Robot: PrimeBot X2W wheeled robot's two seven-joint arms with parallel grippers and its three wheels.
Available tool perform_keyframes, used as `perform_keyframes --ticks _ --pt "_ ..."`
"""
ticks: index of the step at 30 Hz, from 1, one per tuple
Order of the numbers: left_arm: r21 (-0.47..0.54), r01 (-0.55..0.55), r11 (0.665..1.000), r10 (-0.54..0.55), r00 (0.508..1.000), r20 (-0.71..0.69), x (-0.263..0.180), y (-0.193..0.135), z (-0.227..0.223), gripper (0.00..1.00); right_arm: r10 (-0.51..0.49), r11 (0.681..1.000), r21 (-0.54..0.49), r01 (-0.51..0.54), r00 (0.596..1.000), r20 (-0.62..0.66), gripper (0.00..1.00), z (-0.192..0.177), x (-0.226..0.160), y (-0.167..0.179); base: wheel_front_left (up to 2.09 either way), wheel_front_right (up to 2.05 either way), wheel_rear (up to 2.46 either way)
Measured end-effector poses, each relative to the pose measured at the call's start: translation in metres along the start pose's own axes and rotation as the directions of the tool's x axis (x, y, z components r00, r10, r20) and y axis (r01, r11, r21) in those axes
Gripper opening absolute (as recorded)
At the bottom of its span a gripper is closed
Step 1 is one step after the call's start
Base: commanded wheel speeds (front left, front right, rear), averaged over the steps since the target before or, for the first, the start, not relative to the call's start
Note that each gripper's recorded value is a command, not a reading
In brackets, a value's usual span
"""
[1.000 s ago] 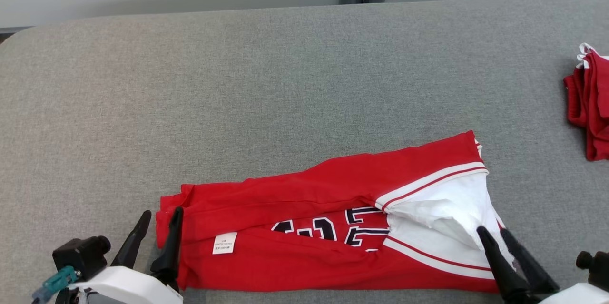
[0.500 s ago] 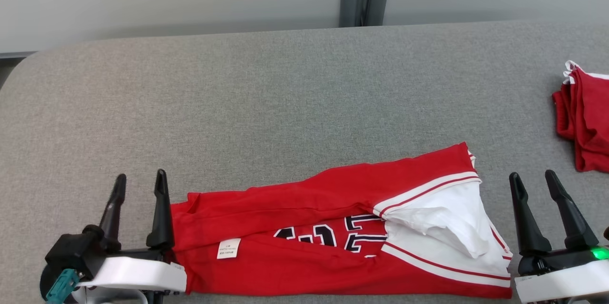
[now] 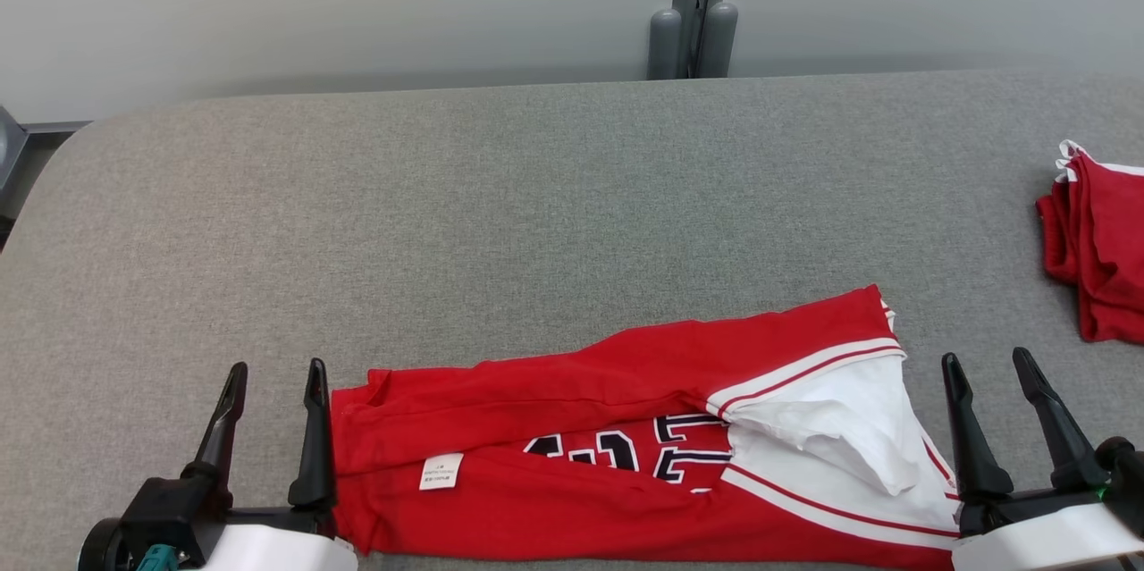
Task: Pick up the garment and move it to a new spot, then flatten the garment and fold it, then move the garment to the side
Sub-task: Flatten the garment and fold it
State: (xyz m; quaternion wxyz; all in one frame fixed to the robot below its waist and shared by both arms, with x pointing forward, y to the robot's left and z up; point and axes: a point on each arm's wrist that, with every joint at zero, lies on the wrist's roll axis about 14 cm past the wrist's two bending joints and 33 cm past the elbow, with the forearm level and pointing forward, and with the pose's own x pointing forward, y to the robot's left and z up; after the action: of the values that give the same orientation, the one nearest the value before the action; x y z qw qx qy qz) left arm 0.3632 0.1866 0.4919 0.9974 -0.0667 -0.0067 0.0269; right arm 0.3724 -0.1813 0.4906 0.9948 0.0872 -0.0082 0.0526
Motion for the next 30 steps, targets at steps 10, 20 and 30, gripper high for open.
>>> perform_keyframes --ticks 10,20,30 --pt "0.004 0.013 1.0 -0.013 1.0 -0.028 -0.003 0.0 -0.009 1.0 0.003 1.0 -0.004 -0.003 1.0 -0.013 1.0 -0.005 0.0 0.0 0.0 0.0 0.0" --pt "0.005 0.011 1.0 -0.011 0.999 -0.047 -0.004 0.001 -0.016 1.0 0.002 1.0 -0.004 -0.002 0.999 -0.033 1.0 -0.01 0.002 -0.001 0.0 0.0 0.0" --pt "-0.007 0.017 1.0 -0.017 0.998 -0.058 0.006 -0.003 -0.021 1.0 -0.007 1.0 -0.007 0.006 0.97 -0.243 1.0 -0.07 0.012 -0.013 0.0 0.0 0.0"
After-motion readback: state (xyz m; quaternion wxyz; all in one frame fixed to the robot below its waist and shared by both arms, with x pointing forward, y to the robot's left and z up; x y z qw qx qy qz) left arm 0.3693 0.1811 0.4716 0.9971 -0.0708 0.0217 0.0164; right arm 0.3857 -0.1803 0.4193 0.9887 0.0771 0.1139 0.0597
